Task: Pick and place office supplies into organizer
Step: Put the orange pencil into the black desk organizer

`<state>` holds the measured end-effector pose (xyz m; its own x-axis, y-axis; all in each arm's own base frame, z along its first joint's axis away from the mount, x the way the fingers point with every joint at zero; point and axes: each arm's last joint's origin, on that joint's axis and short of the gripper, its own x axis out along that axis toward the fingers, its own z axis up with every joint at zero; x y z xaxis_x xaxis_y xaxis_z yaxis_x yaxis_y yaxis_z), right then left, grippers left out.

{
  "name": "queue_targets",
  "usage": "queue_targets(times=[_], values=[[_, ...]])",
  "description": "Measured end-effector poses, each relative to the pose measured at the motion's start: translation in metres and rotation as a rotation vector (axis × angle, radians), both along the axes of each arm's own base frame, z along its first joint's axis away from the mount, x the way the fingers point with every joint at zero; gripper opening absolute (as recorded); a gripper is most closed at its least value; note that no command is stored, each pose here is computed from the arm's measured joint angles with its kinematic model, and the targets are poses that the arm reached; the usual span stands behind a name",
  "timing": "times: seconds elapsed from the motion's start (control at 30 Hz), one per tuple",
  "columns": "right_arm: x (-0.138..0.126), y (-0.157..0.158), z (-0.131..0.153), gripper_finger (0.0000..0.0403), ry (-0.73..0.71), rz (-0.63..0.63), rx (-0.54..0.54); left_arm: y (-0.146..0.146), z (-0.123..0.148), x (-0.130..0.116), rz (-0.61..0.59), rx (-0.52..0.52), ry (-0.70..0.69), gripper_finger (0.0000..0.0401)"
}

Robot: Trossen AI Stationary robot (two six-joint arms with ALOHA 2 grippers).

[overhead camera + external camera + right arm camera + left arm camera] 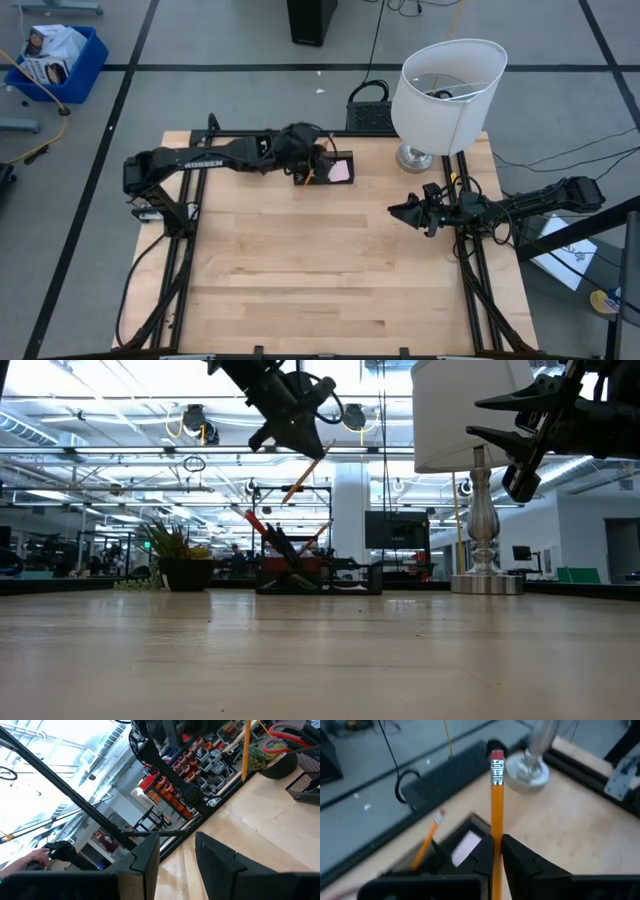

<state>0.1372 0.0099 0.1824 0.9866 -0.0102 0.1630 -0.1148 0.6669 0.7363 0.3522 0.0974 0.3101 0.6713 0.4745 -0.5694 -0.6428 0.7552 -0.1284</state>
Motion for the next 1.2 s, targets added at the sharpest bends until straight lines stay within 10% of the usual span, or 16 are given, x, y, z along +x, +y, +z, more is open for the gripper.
queue_targets(times=[0.8, 1.2], values=[[0.0, 0.0, 0.0, 0.0116, 0.001, 0.0, 0.0, 0.061, -0.029, -0.015, 0.157, 0.364, -0.193, 0.0016], [0.0, 0.0, 0.0, 0.0116, 0.001, 0.0, 0.0, 0.058, -0.06, -0.015, 0.159, 0.329, -0.154, 0.0039]])
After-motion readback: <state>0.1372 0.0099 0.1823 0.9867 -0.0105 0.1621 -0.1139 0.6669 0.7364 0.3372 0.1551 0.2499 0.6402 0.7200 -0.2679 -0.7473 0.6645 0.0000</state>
